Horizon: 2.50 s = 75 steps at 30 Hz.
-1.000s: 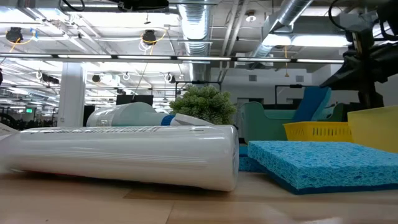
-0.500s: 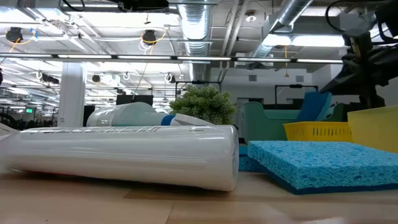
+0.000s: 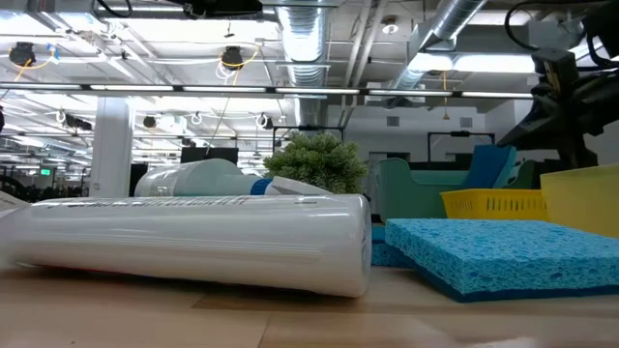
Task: Pick & Place Kitchen Items
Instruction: Put the blue sponge into the top yellow bin
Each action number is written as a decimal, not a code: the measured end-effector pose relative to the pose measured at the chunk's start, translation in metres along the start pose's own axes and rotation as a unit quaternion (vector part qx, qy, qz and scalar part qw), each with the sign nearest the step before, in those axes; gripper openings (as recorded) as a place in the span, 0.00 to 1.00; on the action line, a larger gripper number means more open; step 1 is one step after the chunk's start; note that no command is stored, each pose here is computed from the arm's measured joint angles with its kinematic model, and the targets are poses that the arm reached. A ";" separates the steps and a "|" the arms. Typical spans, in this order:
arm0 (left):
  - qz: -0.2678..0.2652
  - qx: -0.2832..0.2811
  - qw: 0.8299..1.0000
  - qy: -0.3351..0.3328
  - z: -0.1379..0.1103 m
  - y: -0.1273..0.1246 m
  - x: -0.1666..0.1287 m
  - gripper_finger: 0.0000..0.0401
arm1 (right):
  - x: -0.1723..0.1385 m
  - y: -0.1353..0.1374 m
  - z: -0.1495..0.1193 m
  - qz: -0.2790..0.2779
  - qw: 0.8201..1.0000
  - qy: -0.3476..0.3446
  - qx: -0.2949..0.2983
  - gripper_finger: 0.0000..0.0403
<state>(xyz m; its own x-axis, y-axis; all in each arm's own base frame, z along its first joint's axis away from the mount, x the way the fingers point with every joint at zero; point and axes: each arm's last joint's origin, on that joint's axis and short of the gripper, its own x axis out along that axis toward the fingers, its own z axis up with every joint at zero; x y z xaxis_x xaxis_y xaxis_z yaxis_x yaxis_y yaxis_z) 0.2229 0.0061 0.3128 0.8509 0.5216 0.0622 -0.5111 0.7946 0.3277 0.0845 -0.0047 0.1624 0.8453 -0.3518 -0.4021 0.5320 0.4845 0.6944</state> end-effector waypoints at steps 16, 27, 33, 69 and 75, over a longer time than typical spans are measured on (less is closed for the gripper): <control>0.000 0.001 1.000 0.001 0.000 0.000 0.000 0.23 | 0.000 0.000 0.000 0.001 1.000 0.002 -0.017 0.40; -0.002 0.003 1.000 0.004 -0.001 0.000 0.000 0.23 | -0.004 0.007 0.007 0.016 0.999 -0.026 -0.043 0.55; -0.001 0.003 1.000 0.004 -0.001 0.000 0.000 0.23 | -0.007 0.020 0.007 0.086 0.992 -0.021 -0.089 0.53; -0.004 0.007 1.000 0.010 -0.002 -0.001 0.000 0.23 | 0.080 0.206 -0.036 -0.198 0.938 0.089 -0.272 0.32; -0.004 0.007 1.000 0.010 -0.002 -0.001 0.000 0.23 | 0.101 0.189 -0.047 -0.298 0.913 0.135 -0.244 0.19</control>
<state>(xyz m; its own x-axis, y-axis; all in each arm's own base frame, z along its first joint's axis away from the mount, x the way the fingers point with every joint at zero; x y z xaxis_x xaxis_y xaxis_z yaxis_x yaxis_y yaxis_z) 0.2230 0.0061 0.3104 0.8520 0.5220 0.0406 -0.5028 0.7941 0.3414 0.2729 0.0887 0.2254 0.3455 -0.4907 -0.7999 0.8039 0.5946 -0.0175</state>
